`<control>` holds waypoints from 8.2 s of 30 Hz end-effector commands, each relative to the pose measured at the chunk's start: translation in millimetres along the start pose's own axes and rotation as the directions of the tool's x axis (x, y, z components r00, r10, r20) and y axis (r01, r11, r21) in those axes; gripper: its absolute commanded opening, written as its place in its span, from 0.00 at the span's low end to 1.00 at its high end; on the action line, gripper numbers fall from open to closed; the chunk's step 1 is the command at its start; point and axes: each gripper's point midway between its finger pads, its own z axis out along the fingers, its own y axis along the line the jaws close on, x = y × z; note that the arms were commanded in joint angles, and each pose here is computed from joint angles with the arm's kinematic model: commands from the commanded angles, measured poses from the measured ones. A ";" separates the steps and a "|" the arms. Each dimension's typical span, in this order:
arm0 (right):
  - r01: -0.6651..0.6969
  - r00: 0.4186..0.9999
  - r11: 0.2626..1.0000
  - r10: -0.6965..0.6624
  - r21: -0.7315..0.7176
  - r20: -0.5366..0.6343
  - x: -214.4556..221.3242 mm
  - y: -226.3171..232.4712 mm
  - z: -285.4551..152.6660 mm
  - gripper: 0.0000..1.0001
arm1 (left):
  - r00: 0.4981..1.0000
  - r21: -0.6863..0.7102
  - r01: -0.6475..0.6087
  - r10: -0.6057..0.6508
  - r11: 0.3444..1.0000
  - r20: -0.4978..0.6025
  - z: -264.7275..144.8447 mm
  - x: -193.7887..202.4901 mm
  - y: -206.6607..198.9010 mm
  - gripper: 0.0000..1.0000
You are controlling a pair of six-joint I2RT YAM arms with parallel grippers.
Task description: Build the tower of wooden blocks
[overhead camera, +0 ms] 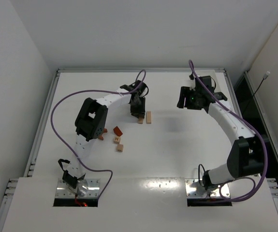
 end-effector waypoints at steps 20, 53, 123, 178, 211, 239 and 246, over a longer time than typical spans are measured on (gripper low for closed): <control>0.011 0.999 0.999 -0.009 -0.039 0.053 -14.1 10.1 -1.8 0.57 | 0.982 0.048 -0.002 -0.007 0.999 0.189 -41.9 -44.9 -17.1 0.51; 0.044 0.998 0.991 -0.037 0.129 -0.054 13.4 18.9 46.6 0.46 | 0.993 -0.210 -0.098 0.110 0.973 0.047 -8.1 14.0 58.5 0.09; 0.044 0.997 0.994 -0.036 0.105 -0.073 18.4 22.6 55.9 0.46 | 0.988 -0.086 -0.154 0.155 0.984 0.005 18.4 14.1 7.1 0.25; 0.869 0.340 0.066 -0.799 -0.490 0.496 97.6 263.2 -65.4 0.89 | 0.822 -0.289 0.397 -0.197 0.871 0.535 -282.2 -24.8 286.6 0.90; 0.759 0.293 -0.001 -0.893 -0.651 0.342 187.1 331.2 61.2 0.46 | 0.828 -0.236 0.510 -0.398 0.827 0.394 -272.5 43.2 372.2 0.91; 0.784 0.273 0.037 -0.917 -0.620 0.290 188.7 327.0 99.4 0.46 | 0.833 -0.221 0.509 -0.412 0.832 0.369 -263.0 39.3 374.8 0.91; 0.801 0.258 0.053 -0.929 -0.596 0.264 189.5 317.4 105.4 0.00 | 0.833 -0.221 0.509 -0.412 0.832 0.369 -263.0 39.3 374.8 0.91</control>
